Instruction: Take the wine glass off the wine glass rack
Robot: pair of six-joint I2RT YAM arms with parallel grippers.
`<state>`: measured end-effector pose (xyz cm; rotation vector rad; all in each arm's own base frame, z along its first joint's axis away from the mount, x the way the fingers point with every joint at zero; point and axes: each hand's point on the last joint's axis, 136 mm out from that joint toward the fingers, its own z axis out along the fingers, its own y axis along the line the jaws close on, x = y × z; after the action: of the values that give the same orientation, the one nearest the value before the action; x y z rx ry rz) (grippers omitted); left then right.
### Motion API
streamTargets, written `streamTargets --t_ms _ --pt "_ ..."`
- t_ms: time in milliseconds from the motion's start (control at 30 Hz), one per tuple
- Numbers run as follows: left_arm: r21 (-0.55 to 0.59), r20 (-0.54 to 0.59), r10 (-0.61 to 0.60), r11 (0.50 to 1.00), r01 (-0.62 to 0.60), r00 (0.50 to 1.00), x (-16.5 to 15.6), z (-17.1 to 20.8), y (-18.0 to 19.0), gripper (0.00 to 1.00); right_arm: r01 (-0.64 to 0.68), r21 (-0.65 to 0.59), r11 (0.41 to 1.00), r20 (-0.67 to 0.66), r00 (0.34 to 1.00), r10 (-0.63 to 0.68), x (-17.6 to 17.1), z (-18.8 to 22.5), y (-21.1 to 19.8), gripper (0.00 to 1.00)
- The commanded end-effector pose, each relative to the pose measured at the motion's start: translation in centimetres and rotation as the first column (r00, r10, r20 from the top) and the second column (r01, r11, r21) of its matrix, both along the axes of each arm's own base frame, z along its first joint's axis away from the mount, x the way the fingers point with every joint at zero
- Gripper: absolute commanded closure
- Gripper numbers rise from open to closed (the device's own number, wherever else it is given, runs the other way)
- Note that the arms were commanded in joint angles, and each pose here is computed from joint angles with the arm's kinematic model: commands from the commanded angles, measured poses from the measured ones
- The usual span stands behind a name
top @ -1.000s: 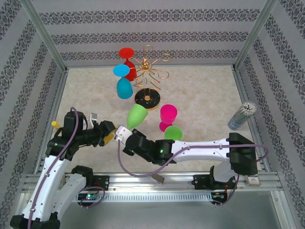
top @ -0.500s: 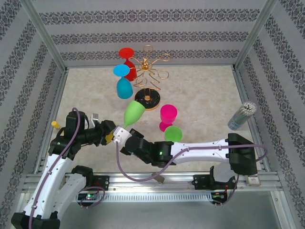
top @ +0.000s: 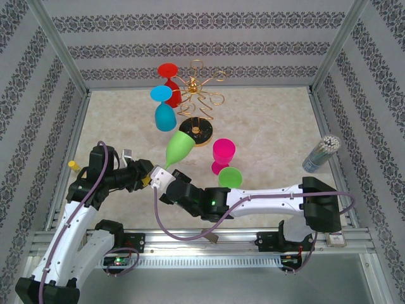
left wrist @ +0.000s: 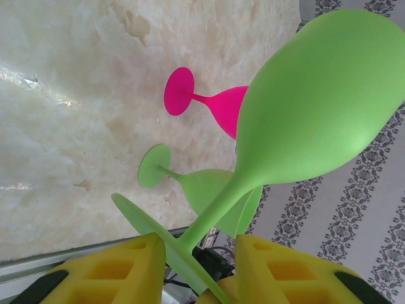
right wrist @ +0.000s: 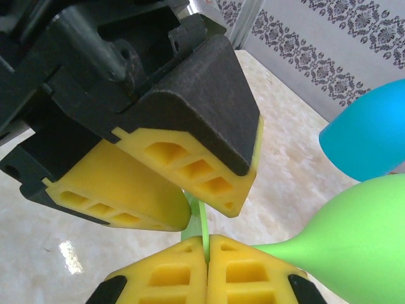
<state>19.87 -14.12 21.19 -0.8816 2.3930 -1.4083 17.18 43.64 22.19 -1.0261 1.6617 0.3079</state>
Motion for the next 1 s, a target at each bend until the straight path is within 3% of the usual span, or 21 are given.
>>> streamTargets --t_ms 0,633,800,967 --pt "-0.024 0.051 0.002 1.000 -0.001 0.999 0.8 0.9 -0.1 0.68 -0.042 0.041 0.998 0.012 0.999 0.042 -0.8 1.0 1.3 1.00" --pt "-0.029 0.054 0.003 1.000 -0.001 0.999 1.0 1.0 -0.2 0.66 -0.055 0.035 0.998 0.018 0.998 0.054 -0.8 1.1 2.2 1.00" --pt "-0.033 0.057 0.001 0.999 0.001 0.998 1.0 0.9 -0.2 0.77 -0.060 0.041 0.997 0.015 0.998 0.060 -0.9 1.2 2.3 1.00" --pt "-0.034 0.055 0.001 0.999 0.001 0.998 1.0 0.7 -0.2 0.99 -0.071 0.050 0.996 0.010 0.997 0.071 -1.1 1.5 2.3 1.00"
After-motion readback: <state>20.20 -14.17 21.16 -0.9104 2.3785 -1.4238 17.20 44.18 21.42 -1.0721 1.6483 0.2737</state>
